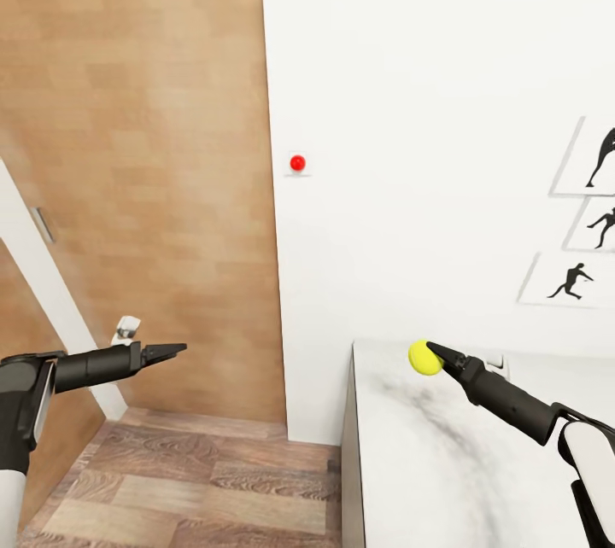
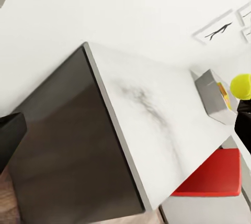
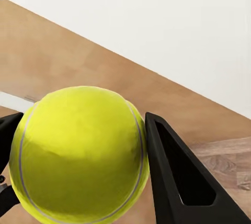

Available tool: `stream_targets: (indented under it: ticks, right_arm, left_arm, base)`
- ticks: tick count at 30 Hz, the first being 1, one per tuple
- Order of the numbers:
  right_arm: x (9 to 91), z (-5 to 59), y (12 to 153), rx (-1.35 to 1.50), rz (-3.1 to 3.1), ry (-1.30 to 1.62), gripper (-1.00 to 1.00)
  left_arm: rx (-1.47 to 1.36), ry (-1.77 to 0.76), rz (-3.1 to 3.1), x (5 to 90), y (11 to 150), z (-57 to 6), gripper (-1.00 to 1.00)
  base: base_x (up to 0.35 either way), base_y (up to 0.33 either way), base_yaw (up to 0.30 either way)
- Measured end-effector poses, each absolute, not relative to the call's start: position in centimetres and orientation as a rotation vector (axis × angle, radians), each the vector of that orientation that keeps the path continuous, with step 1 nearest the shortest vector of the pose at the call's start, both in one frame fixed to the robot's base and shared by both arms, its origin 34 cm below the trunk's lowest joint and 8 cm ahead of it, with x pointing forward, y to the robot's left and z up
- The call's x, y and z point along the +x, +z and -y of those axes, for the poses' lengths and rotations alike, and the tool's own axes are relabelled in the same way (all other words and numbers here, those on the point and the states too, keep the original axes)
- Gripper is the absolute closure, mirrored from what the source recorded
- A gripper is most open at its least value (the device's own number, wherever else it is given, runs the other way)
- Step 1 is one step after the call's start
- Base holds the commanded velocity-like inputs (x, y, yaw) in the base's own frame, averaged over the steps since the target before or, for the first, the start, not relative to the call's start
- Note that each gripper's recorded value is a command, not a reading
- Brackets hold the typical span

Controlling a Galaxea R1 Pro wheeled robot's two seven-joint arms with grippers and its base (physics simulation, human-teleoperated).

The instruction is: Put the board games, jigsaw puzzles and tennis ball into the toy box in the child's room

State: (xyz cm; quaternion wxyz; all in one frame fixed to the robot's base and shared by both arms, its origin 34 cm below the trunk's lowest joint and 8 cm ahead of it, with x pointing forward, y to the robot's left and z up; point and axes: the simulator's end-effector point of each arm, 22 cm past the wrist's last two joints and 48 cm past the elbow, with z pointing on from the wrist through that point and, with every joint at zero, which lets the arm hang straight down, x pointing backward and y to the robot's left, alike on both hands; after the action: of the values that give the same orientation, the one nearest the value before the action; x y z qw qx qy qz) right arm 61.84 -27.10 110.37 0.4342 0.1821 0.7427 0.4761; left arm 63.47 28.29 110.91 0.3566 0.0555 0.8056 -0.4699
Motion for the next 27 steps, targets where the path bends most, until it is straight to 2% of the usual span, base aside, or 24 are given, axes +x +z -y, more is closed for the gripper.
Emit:
stream_targets:
  ticks: [5,12,21,27]
  right_arm:
    - [61.8,27.1,110.8,0.449,-1.843,1.186,1.0]
    - [61.7,27.1,111.3,0.441,-1.833,1.187,1.0]
    - [61.5,27.1,112.1,0.432,-1.821,1.188,1.0]
    - [61.4,27.1,112.5,0.426,-1.813,1.188,1.0]
  left_arm:
    - [0.174,-1.249,-2.053,62.8,112.1,-28.2,-1.0]
    - [0.186,-1.254,-2.039,62.6,112.8,-28.2,-1.0]
    - [0.194,-1.244,-2.024,62.4,113.8,-28.6,-1.0]
    - [0.199,-1.24,-2.018,62.3,114.2,-28.7,-1.0]
  base:
    - [-0.023,0.0,-0.056]
    - [-0.193,0.0,-0.145]
    - [-0.024,0.0,-0.162]
    - [-0.245,0.0,-0.167]
